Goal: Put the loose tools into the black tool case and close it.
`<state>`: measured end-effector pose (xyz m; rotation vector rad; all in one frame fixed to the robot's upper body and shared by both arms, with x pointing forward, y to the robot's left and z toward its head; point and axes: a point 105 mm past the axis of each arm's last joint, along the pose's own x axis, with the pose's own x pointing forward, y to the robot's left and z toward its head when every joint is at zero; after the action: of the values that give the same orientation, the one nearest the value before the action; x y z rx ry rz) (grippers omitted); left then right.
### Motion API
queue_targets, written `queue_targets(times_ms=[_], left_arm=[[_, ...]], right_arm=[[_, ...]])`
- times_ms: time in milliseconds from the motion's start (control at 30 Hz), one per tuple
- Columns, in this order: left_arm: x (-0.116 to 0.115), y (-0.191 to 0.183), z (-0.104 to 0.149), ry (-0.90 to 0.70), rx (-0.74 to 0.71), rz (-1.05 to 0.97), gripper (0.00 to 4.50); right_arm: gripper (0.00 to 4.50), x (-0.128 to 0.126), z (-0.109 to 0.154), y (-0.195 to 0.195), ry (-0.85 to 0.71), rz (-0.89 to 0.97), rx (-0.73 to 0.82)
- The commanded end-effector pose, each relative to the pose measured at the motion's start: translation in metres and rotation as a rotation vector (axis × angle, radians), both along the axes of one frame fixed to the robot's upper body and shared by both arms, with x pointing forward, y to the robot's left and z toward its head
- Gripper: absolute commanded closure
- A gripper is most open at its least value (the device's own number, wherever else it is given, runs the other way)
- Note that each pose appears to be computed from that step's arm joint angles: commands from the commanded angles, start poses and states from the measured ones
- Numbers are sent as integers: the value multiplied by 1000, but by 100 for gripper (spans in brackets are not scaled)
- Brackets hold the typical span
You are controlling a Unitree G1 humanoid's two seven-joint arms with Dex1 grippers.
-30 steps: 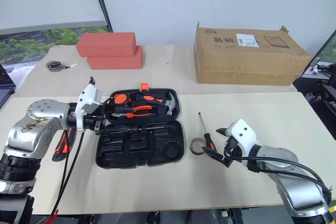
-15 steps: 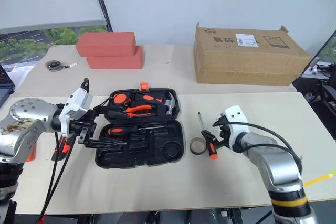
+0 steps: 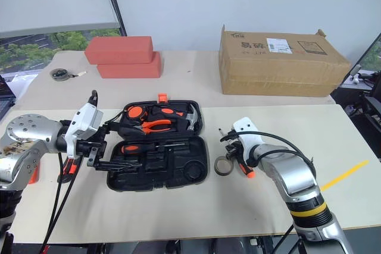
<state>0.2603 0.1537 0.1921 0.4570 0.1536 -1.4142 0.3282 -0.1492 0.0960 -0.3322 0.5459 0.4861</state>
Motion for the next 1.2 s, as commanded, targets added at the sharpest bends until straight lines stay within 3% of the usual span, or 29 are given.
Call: queue_targets(times_ms=[33,300,533,667,833,1200], left_arm=[[-2,-4,7,-50,-1,-7,0],[1,0,8,-57,-17,40,0],[-5,21,7,-17,-24,165,0],[-9,32,14,-31,-29,232,0],[-18,48,19,-37,-20,296,0],[-46,81,11,-10,49,427,0]], right_arm=[[447,4,3,-8,-10,-25,-37],[447,16,30,-13,-124,-3,-47],[447,21,84,30,-338,352,-103],[447,7,103,70,-389,632,-82],[447,-12,97,105,-371,916,-102],[447,-16,82,162,-357,1104,-74]])
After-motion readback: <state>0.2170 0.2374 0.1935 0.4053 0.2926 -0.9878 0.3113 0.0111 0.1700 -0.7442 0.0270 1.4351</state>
